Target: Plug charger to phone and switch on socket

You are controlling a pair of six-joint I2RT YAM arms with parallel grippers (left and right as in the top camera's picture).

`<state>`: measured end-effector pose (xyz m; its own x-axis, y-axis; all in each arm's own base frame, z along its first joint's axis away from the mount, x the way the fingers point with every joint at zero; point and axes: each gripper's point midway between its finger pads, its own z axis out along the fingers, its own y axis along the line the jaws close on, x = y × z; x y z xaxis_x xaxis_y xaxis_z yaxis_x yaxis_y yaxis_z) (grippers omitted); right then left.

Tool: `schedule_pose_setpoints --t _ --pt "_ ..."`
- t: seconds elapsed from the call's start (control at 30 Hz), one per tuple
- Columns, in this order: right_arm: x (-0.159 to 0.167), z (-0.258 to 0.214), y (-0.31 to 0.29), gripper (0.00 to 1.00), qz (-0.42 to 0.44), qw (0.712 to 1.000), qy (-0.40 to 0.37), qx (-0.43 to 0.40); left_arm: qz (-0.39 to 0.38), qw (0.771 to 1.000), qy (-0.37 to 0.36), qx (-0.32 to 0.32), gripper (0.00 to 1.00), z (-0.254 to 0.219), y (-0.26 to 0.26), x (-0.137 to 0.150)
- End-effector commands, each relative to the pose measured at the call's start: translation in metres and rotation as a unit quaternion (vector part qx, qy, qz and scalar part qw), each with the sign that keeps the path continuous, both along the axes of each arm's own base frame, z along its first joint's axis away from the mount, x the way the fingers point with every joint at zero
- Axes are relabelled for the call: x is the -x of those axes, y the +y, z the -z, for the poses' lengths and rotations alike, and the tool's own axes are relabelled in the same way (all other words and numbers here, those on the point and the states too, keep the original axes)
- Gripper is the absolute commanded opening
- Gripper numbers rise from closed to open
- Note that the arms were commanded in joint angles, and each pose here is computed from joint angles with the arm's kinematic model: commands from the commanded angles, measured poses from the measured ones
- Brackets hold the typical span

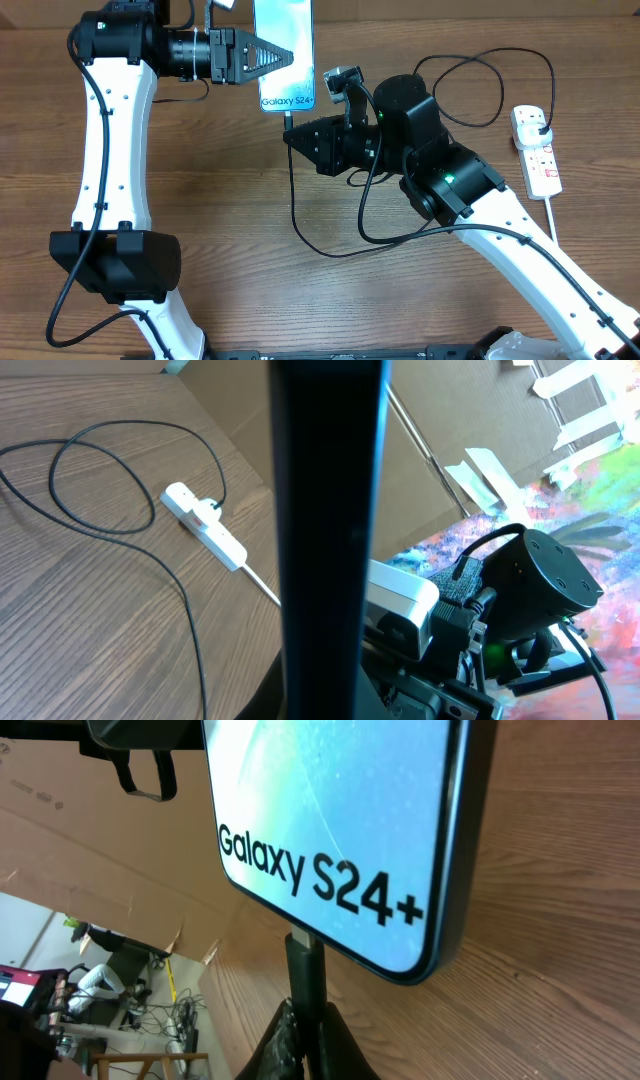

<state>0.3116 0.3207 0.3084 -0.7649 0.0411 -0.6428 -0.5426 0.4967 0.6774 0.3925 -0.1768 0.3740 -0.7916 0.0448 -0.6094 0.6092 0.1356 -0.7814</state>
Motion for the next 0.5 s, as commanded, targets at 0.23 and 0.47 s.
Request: schedule_pose_setpoints --t 0.23,0.47 --pt "-0.0096 -0.0332 -0.0077 0.04 0.036 0.998 -0.038 -0.022 0.011 1.000 -0.018 0.021 0.04 -0.0240 -0.0015 0.0145" --pt "-0.0127 -0.0349 -0.0088 0.04 0.049 0.998 -0.031 -0.029 0.011 1.000 -0.018 0.021 0.04 -0.0240 -0.0015 0.0145"
